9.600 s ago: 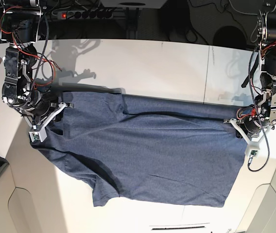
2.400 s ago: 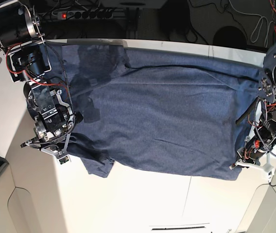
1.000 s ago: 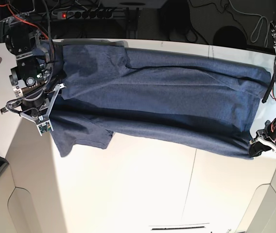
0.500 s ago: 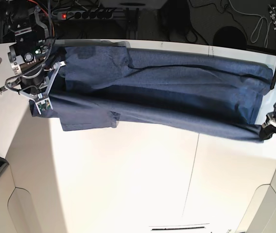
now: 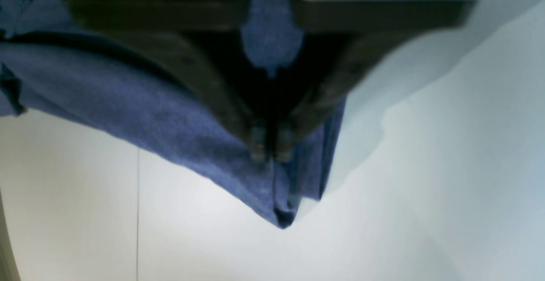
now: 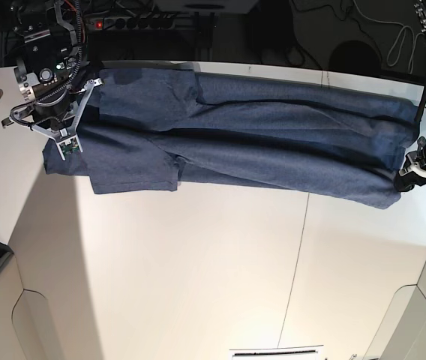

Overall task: Layout the t-shirt on the table in an organized manner, then fold the t-shirt properly
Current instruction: 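Lay the folded hem down along the shoulder edge with both grippers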

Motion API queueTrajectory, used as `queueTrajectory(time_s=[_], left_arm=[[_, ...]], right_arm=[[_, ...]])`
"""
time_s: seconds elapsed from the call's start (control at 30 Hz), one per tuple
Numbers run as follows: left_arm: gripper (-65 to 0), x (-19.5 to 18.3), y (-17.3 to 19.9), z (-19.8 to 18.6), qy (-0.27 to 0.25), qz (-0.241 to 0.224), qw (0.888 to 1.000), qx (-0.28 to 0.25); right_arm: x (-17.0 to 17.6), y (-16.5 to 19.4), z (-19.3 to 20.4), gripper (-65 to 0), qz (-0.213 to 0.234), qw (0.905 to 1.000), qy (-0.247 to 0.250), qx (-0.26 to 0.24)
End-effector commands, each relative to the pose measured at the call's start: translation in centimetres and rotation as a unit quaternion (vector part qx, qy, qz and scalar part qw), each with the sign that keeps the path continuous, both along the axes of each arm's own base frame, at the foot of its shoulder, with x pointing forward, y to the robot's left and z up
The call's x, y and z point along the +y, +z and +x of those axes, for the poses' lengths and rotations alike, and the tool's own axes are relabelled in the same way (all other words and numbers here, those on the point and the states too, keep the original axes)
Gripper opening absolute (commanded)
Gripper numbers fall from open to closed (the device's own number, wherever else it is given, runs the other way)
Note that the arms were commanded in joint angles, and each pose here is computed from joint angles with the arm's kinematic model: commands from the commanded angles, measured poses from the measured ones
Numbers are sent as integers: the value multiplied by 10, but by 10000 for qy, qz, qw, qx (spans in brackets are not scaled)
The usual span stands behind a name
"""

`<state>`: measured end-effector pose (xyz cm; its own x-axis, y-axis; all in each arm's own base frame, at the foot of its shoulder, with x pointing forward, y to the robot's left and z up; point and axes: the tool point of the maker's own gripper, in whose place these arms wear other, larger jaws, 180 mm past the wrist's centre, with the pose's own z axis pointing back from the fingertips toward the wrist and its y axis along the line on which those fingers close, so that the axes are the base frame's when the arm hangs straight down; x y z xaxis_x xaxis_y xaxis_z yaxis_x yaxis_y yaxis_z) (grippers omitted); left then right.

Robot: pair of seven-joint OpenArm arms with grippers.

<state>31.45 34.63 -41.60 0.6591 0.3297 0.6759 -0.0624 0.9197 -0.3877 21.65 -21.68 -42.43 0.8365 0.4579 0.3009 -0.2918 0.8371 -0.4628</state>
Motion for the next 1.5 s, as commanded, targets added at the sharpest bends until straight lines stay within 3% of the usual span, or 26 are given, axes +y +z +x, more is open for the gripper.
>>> queueTrajectory(time_s=[0.0, 0.03, 0.17, 0.4, 0.6, 0.83, 1.03, 1.27, 1.47], left_arm=[[-507, 10, 20, 11, 15, 86, 9995, -292], [-493, 10, 20, 11, 15, 85, 9995, -293], [-492, 10, 22, 13, 39, 31, 9994, -340], [-492, 9, 44, 25, 348, -514, 9938, -918], [-492, 14, 57, 30, 472, -587, 9903, -1172], [-492, 21, 71, 37, 654, -566, 9838, -1570], [-492, 20, 70, 36, 631, -573, 9851, -1497], [-490, 7, 53, 33, 527, -538, 9889, -1278], [-490, -14, 40, 33, 518, -760, 9882, -1223]], right_arm=[[-3, 7, 6, -469, 2, 9999, -31, -147], [-2, 7, 6, -433, 25, 9999, -33, -139], [-6, 9, 7, -429, -99, 9998, -20, -162], [-36, 31, 16, -429, -990, 9925, -318, -635], [-34, 39, 31, -429, -905, 9916, -357, -849], [6, 54, 80, -428, 290, 9907, -90, -1328], [44, 54, 124, -361, 1161, 9815, 112, -1517], [58, 0, 150, -355, 1798, 9801, -254, -805], [52, -22, 162, -355, 2272, 9707, -642, -445]])
